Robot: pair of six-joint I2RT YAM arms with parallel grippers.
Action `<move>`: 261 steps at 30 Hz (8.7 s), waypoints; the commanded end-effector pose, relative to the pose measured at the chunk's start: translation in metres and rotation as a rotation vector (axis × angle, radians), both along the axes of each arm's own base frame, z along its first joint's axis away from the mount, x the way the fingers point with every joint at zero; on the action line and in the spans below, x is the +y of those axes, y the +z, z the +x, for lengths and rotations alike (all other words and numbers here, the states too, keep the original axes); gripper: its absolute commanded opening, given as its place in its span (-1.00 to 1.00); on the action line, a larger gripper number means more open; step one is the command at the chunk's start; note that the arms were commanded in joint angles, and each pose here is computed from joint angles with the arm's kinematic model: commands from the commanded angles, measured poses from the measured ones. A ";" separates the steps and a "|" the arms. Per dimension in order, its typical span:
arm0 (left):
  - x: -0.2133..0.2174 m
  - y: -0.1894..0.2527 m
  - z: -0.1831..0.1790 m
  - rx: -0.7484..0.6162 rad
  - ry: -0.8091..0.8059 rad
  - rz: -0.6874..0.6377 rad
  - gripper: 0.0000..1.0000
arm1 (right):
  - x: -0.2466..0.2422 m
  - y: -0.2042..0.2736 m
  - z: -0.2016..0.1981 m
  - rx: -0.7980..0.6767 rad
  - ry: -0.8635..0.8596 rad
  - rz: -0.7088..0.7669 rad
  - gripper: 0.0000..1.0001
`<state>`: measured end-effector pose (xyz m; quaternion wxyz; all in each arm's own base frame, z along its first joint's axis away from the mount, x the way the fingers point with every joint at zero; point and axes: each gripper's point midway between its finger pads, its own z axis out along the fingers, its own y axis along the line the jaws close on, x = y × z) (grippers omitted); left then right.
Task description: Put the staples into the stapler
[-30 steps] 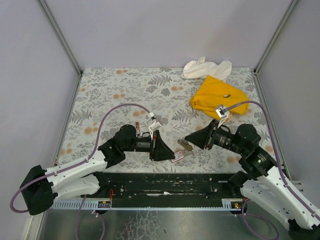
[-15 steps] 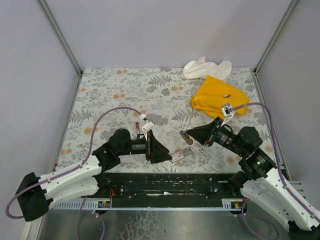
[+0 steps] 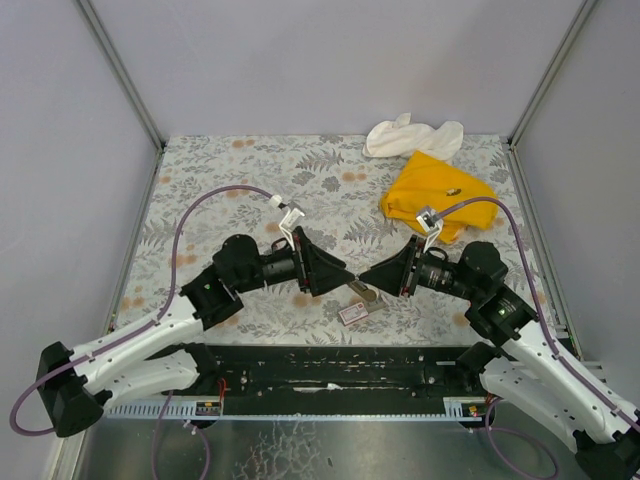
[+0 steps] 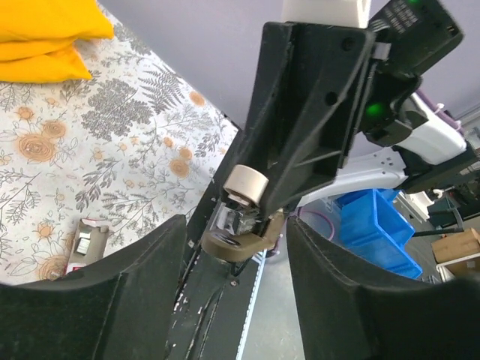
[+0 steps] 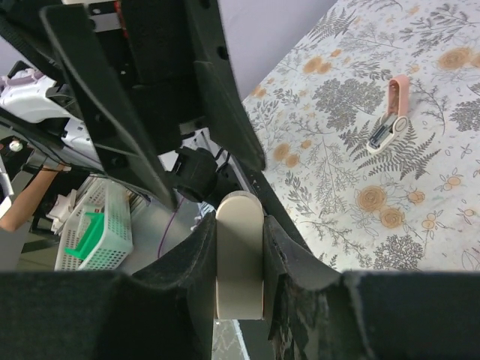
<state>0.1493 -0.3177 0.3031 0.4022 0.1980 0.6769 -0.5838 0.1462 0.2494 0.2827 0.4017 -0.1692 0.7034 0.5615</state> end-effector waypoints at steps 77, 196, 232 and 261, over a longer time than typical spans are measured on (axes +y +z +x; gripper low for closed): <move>-0.020 -0.001 0.006 -0.043 -0.084 -0.034 -0.36 | -0.001 0.001 0.008 -0.063 -0.044 0.078 -0.93; 0.021 -0.109 0.052 0.206 0.353 0.366 -1.00 | -0.058 -0.022 0.047 0.037 -0.454 -0.142 0.98; 0.111 -0.260 0.176 0.267 0.994 0.921 -1.00 | -0.074 -0.119 0.062 0.181 -0.549 -0.401 0.99; 0.073 -0.203 0.162 0.284 0.768 0.729 0.46 | -0.095 -0.119 0.051 0.184 -0.580 -0.490 0.99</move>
